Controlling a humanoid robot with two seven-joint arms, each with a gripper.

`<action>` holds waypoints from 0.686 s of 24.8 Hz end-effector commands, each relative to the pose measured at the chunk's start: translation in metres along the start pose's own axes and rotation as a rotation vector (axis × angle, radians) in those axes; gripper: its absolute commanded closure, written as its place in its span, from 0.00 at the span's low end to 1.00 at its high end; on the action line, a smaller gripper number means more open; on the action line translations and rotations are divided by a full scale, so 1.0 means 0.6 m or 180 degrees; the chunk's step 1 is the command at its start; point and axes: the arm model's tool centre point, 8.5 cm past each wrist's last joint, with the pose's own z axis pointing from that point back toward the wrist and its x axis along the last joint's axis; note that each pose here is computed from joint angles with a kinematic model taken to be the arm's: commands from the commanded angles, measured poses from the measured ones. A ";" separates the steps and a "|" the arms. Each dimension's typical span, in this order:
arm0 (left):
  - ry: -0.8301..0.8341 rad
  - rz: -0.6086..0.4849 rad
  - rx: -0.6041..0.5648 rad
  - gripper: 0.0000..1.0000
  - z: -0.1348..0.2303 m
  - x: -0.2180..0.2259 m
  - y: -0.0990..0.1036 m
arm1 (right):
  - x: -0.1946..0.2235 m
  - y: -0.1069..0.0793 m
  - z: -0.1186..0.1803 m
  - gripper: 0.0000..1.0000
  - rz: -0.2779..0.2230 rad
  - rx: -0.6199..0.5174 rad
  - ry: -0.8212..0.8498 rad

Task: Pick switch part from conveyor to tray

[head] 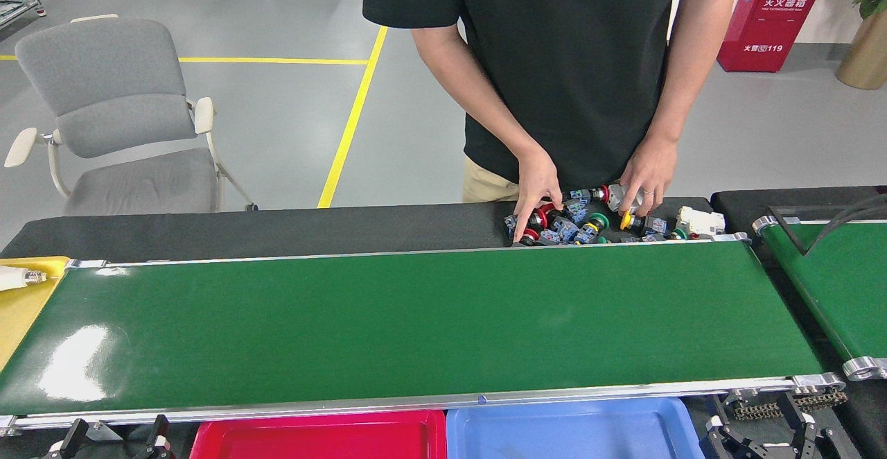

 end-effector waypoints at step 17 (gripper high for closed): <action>-0.0001 -0.0012 0.0107 0.00 -0.010 -0.003 0.016 | -0.003 -0.015 -0.006 0.02 0.0042 -0.0086 -0.0047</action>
